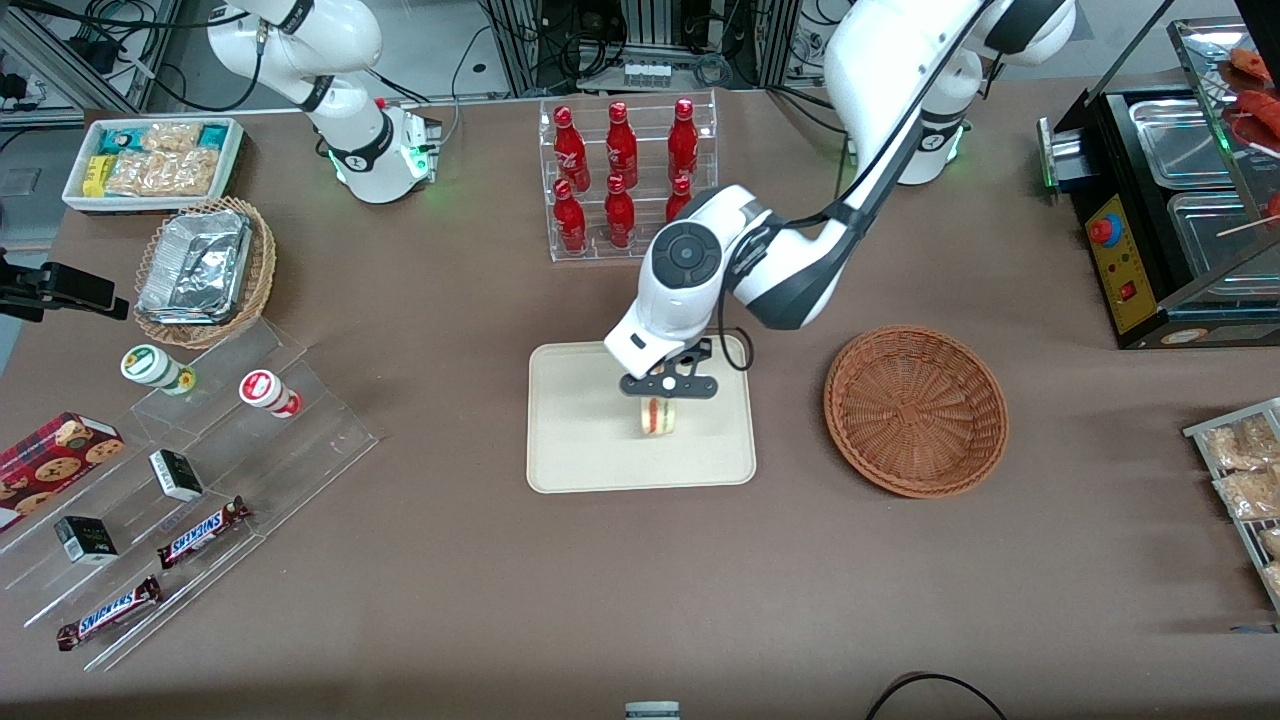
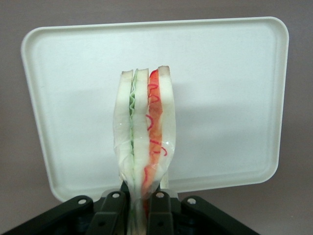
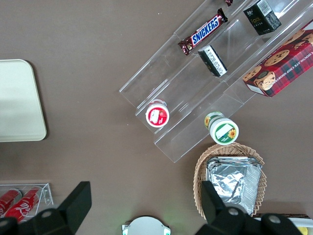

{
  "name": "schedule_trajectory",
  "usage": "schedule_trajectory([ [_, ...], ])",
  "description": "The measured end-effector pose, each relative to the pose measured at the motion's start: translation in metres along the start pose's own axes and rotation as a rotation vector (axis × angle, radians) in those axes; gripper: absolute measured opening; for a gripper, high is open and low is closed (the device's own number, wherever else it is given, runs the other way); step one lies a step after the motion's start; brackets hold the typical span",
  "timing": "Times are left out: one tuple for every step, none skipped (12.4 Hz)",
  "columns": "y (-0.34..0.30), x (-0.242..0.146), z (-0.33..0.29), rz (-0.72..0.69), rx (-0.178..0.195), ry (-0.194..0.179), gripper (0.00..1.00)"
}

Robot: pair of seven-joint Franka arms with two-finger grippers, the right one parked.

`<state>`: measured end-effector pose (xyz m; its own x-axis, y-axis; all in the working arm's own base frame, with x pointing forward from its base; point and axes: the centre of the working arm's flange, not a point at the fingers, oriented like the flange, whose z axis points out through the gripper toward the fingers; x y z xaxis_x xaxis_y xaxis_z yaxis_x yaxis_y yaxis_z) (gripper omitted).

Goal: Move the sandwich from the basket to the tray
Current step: 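Lower the held sandwich onto the cream tray with the left gripper, then open the left gripper and lift it off the sandwich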

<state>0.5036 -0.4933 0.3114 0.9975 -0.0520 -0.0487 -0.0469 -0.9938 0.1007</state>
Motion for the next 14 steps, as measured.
schedule_trajectory([
  [0.007, -0.003, 0.012, 0.016, -0.002, 0.006, 0.16],
  [0.013, -0.006, 0.024, 0.024, -0.004, 0.012, 0.16],
  [0.016, -0.005, 0.035, 0.017, -0.006, 0.017, 0.16],
  [0.017, -0.002, 0.045, 0.004, 0.0, 0.021, 0.16],
  [0.016, 0.002, 0.056, -0.017, 0.008, 0.019, 0.16],
  [0.015, 0.005, 0.066, -0.04, 0.011, 0.015, 0.16],
  [0.015, 0.007, 0.076, -0.061, 0.004, 0.017, 0.16],
  [0.016, 0.009, 0.083, -0.074, -0.008, 0.024, 0.16],
  [0.017, 0.01, 0.083, -0.079, -0.013, 0.026, 0.16],
  [0.018, 0.011, 0.081, -0.081, -0.017, 0.03, 0.22],
  [0.019, 0.013, 0.078, -0.083, -0.021, 0.035, 0.36],
  [0.02, 0.015, 0.072, -0.084, -0.027, 0.043, 0.44],
  [0.022, 0.017, 0.063, -0.085, -0.032, 0.052, 0.57],
  [0.022, 0.019, 0.047, -0.088, -0.03, 0.056, 0.68],
])
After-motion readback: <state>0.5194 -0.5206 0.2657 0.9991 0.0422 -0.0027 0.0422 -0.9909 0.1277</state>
